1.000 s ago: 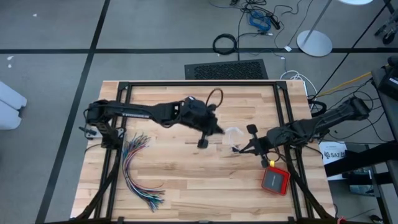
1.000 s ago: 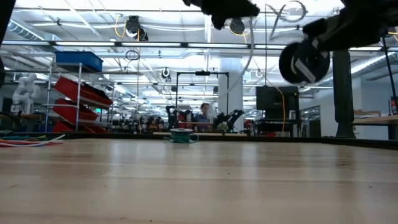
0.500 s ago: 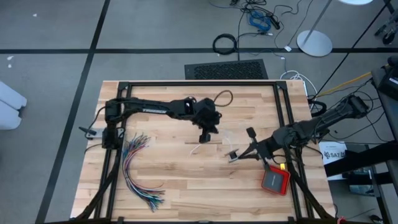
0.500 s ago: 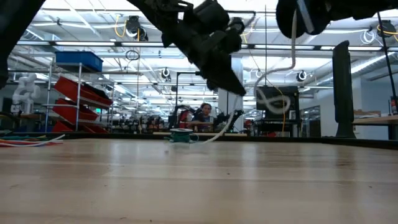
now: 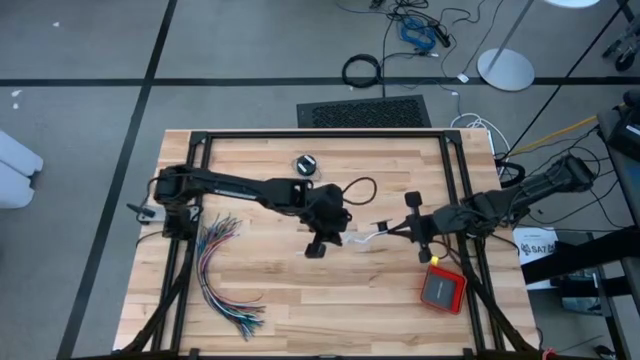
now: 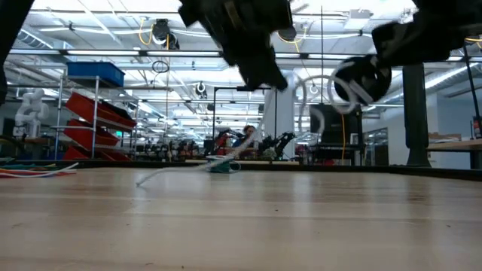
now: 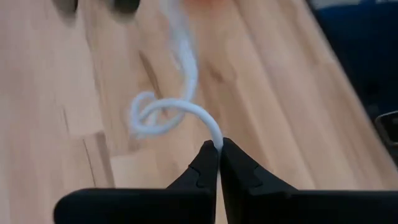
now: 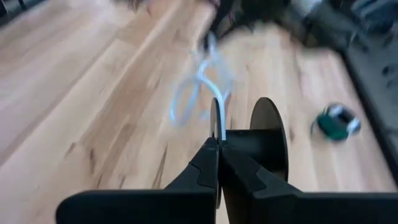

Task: Coil cords
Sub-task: Uncoil the white wire from the spool

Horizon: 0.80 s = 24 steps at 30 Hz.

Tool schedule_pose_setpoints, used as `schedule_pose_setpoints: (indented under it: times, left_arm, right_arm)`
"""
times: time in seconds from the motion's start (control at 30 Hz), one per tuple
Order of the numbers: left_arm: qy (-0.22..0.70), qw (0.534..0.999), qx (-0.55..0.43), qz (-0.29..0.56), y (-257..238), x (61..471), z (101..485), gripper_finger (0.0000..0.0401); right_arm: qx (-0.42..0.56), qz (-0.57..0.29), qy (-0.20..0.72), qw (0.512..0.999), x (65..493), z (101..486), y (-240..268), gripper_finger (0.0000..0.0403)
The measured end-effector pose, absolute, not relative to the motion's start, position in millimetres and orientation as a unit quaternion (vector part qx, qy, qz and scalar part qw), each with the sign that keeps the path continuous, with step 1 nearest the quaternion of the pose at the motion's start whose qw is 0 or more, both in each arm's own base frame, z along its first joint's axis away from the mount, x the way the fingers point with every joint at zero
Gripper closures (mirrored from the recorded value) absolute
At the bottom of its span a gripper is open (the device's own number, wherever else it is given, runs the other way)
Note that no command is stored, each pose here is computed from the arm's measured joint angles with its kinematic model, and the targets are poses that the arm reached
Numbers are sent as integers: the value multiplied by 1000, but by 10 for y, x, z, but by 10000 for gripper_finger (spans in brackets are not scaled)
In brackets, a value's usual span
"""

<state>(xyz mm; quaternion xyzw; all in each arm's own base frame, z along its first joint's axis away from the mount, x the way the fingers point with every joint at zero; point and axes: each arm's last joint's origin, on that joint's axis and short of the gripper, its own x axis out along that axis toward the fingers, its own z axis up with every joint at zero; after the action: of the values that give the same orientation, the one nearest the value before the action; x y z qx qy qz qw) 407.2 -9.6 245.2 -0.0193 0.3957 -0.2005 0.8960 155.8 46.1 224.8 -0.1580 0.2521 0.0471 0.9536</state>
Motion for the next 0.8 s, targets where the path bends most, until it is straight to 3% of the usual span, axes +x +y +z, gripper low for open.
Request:
schedule_pose_setpoints:
  times: [0.4, 0.6, 0.8]
  left_arm:
    - [178, 975, 85, -103, 141, 3918, 3349, 396]
    - [216, 974, 63, -32, 566, 4005, 3129, 396]
    - [277, 960, 21, -30, 766, 4194, 2640, 396]
  right_arm:
    - [-102, 135, 246, 954, 1645, 2228, 514, 403]
    - [-103, 218, 176, 954, 1764, 2297, 630, 403]
    - [-115, 264, 119, 950, 1773, 2385, 709, 403]
